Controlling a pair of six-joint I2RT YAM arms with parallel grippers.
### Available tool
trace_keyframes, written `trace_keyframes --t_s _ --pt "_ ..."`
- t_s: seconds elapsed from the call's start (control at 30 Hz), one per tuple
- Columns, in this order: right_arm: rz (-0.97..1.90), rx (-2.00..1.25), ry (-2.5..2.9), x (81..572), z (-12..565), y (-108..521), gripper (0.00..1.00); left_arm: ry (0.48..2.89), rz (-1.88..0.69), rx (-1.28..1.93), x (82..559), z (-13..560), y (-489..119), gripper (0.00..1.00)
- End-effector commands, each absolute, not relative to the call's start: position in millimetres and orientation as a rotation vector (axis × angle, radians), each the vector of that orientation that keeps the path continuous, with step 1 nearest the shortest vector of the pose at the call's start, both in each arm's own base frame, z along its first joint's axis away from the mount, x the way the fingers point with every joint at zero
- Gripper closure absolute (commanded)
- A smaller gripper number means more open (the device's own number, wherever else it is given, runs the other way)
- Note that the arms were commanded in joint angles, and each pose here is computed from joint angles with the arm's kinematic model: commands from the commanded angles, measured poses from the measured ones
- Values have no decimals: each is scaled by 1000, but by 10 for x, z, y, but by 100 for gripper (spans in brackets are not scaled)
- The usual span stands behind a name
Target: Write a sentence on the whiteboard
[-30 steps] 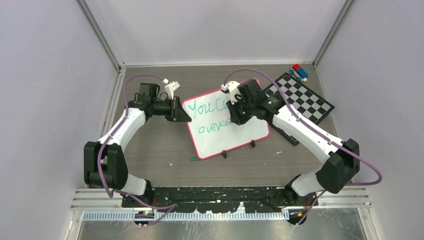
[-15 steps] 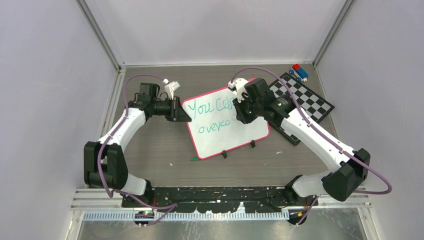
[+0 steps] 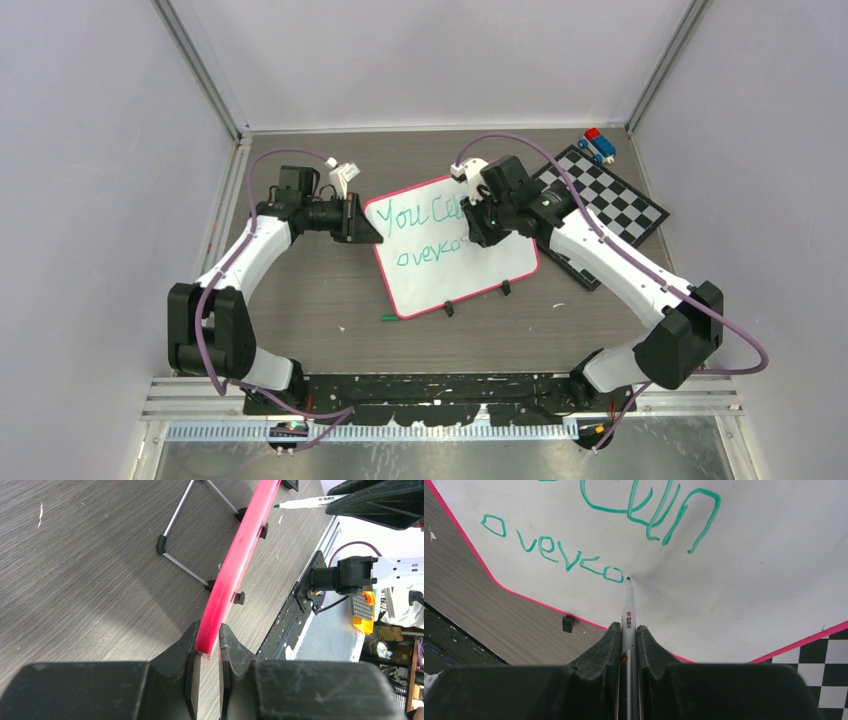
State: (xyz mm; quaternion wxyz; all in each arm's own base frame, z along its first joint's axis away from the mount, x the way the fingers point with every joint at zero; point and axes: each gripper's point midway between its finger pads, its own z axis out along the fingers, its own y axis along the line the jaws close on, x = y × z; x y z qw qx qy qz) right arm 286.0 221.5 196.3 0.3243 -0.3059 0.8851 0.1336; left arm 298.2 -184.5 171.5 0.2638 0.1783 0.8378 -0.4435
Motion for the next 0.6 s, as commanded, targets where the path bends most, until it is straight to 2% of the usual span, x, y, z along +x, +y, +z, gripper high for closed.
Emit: trace_keyframes --t_s 0.0,0.23,0.57 --pt "400 -773 2266 2977 2112 2345 100 2246 -1130 482 3091 1746 -1811 100" --pt "328 -750 2276 3060 2028 2275 100 2243 -1124 485 3087 1752 -1806 100" --pt "338 -762 2315 2908 1883 2203 100 2248 -1130 484 3097 1729 -1811 100"
